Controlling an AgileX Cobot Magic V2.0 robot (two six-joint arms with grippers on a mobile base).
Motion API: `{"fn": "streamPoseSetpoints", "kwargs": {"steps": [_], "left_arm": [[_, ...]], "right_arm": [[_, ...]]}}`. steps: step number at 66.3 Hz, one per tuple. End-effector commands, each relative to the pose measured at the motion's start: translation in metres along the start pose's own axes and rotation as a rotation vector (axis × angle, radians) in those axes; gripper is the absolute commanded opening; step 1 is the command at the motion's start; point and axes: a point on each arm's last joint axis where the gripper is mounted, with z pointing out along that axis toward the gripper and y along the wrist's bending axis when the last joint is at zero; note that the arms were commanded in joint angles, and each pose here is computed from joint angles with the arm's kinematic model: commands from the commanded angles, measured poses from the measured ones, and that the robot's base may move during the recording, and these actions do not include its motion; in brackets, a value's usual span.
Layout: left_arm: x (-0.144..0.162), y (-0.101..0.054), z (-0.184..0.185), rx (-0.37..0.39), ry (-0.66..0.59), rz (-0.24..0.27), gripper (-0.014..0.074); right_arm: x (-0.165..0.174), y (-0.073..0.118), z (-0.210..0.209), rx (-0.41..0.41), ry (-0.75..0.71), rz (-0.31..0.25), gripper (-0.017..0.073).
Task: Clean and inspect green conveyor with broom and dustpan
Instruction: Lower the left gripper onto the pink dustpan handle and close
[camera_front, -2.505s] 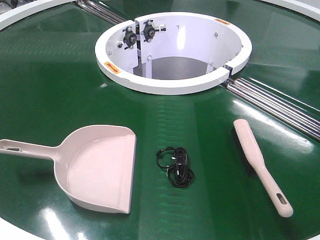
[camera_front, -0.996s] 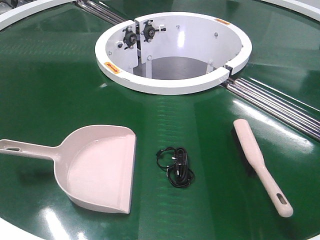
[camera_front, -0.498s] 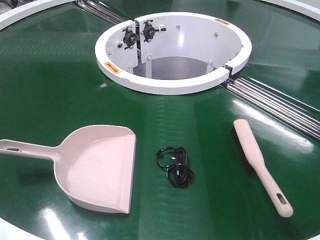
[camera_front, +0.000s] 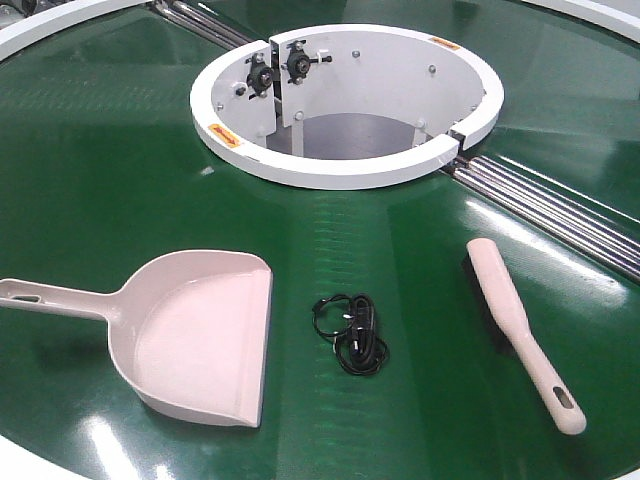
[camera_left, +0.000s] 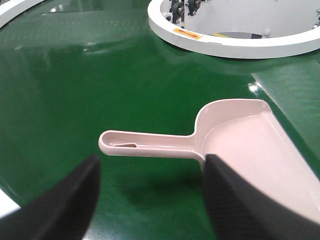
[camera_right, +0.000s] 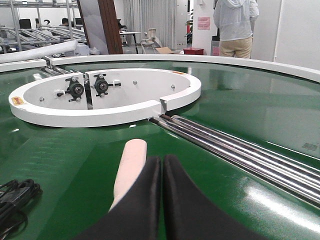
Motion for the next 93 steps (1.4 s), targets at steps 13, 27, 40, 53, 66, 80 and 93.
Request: {"fn": "streamPoseSetpoints", "kwargs": {"steps": [13,27,40,53,66,80,93], "left_arm": [[-0.017,0.001,-0.003,0.002,-0.091,-0.05,0.0575],[-0.049,0.006,-0.009,-0.007,-0.026,0.008,0.0575],[-0.104,0.011,0.007,0.04,0.156,0.136,0.0575],[-0.141,0.009,0.047,0.216,0.431,0.366,0.0575],[-0.157,0.008,0.097,0.358,0.502,0.622,0.0575],[-0.144,0.007,0.137,0.455,0.581,0.779,0.0575],[-0.132,0.004,0.169,0.502,0.59,1.048,0.0575]], "right_arm": [[0.0,0.0,0.0,0.004,-0.067,0.001,-0.001],[0.0,0.0,0.0,0.004,-0.066,0.001,-0.001],[0.0,0.0,0.0,0.004,-0.066,0.001,-0.001],[0.0,0.0,0.0,0.004,-0.066,0.001,-0.001],[0.0,0.0,0.0,0.004,-0.066,0.0,-0.001],[0.0,0.0,0.0,0.004,-0.067,0.0,-0.001],[0.0,0.0,0.0,0.004,-0.067,0.001,-0.001]]}}
